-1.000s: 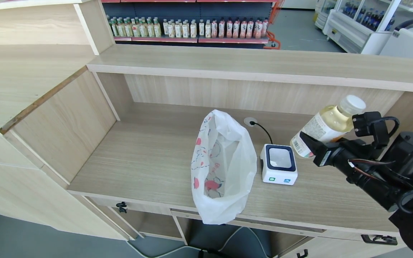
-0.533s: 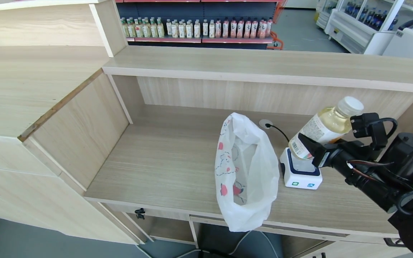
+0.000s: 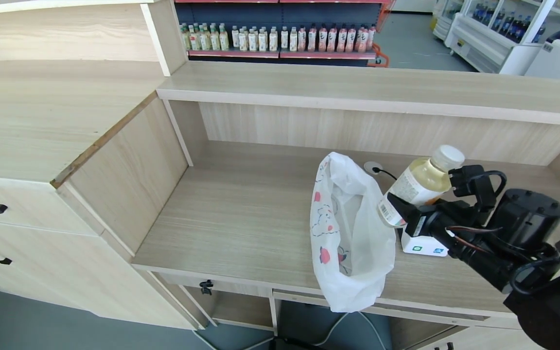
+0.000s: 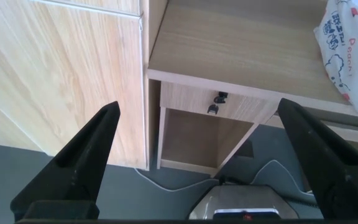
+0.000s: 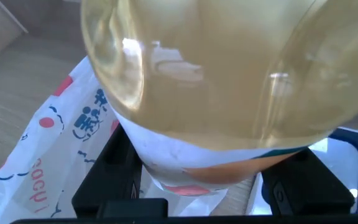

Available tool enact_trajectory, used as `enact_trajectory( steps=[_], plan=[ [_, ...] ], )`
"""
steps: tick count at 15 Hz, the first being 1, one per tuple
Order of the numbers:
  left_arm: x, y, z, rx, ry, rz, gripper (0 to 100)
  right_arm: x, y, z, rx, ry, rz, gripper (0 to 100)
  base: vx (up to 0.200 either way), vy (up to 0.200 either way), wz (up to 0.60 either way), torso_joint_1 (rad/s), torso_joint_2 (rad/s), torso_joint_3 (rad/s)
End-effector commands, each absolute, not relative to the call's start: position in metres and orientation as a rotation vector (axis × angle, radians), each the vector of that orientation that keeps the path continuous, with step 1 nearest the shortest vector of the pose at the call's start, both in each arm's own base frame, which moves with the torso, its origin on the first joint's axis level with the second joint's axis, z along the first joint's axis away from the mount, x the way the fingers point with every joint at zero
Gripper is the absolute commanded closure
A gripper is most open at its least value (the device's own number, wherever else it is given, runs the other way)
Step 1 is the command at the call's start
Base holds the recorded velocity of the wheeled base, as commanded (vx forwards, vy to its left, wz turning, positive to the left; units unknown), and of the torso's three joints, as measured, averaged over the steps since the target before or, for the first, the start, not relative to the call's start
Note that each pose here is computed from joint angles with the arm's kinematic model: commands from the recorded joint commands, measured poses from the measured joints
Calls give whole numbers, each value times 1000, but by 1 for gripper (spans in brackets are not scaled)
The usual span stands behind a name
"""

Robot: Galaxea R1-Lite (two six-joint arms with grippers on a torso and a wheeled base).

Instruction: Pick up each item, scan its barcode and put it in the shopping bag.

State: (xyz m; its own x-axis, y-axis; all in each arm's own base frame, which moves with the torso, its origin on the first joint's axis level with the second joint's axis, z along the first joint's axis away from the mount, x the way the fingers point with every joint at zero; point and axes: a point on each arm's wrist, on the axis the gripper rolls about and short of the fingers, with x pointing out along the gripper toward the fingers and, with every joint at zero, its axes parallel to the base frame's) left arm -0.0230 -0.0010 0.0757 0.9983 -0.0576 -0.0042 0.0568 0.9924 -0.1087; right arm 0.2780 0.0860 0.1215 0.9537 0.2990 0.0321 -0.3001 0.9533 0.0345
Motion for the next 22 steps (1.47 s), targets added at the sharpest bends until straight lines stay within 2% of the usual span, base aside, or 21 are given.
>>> enact_trajectory(
  steps=[1, 6, 11, 15, 22],
  plan=[
    [-23, -1, 76, -112, 6, -57, 0, 292, 100, 97, 73, 48, 333, 100, 0, 0, 0, 0, 0, 0],
    [-23, -1, 76, -112, 6, -57, 0, 298, 114, 63, 82, 118, 370, 100, 0, 0, 0, 0, 0, 0],
    [-23, -1, 76, -112, 6, -57, 0, 298, 140, 43, 86, 167, 440, 100, 0, 0, 0, 0, 0, 0],
    [-23, -1, 76, -112, 6, -57, 0, 300, 138, 36, 61, 183, 437, 100, 0, 0, 0, 0, 0, 0],
    [-23, -1, 76, -112, 6, -57, 0, 303, 124, 36, -119, 152, 411, 100, 0, 0, 0, 0, 0, 0]
  ],
)
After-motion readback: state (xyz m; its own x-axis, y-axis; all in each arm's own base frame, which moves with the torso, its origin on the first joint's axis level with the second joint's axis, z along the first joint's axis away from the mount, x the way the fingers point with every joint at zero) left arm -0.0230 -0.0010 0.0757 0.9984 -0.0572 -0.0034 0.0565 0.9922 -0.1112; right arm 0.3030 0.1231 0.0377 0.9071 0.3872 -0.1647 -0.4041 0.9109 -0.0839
